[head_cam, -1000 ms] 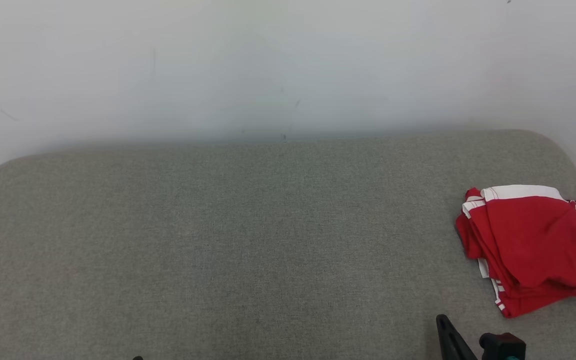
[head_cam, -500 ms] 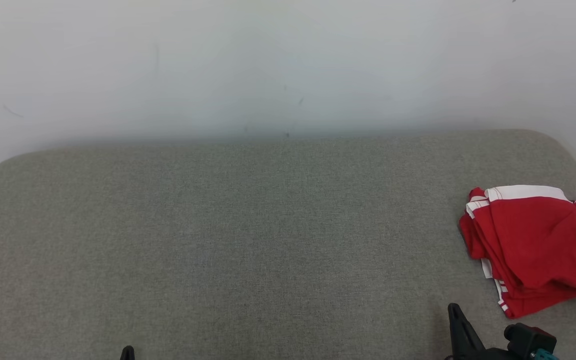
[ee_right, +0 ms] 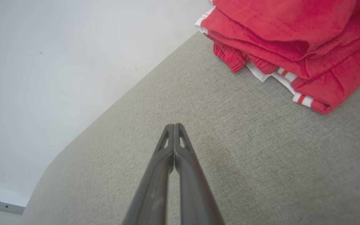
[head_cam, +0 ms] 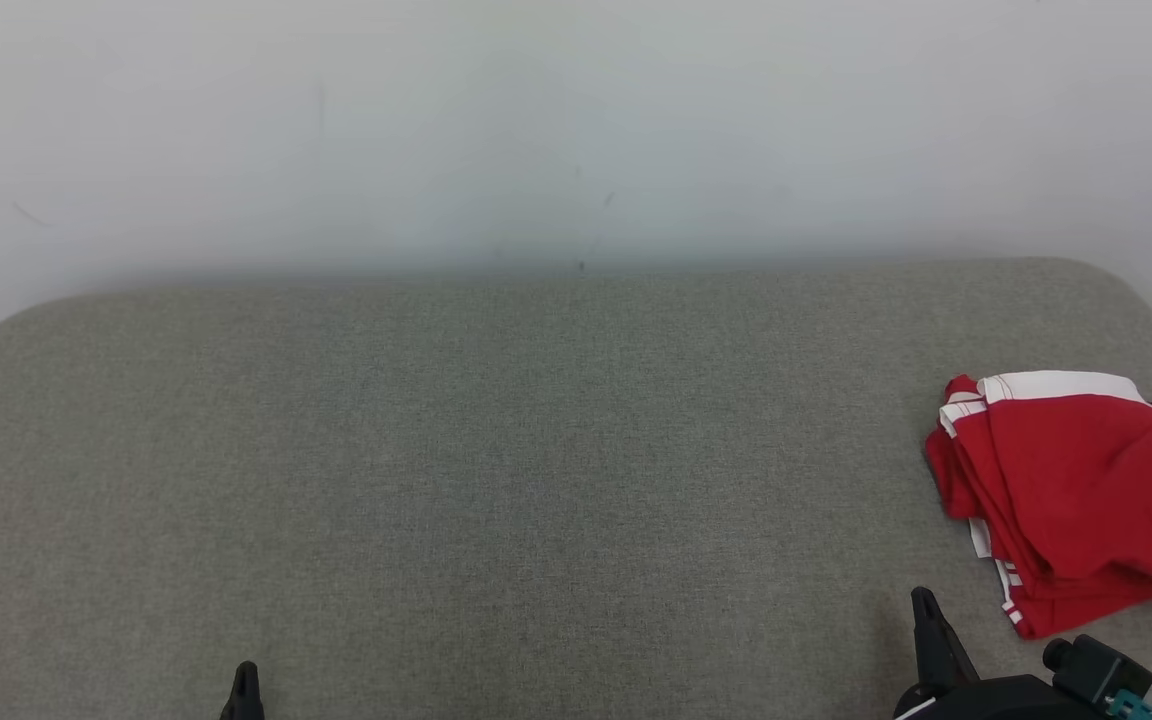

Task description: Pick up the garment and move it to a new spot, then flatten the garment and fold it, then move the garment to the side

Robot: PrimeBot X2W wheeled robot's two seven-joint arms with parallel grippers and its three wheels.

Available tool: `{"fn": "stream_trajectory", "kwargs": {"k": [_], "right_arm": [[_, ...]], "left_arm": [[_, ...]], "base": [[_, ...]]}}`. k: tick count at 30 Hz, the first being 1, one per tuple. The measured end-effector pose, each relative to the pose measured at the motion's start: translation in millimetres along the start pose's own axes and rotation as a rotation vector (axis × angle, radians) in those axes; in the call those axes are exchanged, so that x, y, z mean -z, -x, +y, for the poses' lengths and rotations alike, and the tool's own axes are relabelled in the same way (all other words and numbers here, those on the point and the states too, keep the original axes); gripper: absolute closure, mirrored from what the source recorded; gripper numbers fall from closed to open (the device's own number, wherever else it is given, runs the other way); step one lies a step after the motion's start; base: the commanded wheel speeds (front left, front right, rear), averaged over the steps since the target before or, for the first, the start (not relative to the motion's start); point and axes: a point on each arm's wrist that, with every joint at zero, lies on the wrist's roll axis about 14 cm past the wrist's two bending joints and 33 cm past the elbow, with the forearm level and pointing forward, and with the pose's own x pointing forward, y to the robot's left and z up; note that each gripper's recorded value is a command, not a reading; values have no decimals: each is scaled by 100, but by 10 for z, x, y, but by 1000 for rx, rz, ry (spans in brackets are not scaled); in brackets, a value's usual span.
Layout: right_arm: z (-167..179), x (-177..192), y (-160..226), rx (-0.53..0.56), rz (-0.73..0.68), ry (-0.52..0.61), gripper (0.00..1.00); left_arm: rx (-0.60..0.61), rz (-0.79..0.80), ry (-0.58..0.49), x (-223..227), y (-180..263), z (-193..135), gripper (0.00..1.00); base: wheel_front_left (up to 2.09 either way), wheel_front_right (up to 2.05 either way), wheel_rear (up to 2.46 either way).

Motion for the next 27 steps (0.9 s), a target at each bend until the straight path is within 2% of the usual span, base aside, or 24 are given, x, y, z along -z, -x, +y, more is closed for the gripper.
{"fn": "stream_trajectory", "kwargs": {"k": [17, 27], "right_arm": [[76, -116, -66, -15, -18, -232, 100], [122, -171, -102, -30, -24, -342, 100]], "left_arm": [[3, -17, 225, -121, -59, -31, 100], [21, -23, 320, -184, -93, -74, 100]], "base": [[0, 0, 0], [0, 0, 0]]}}
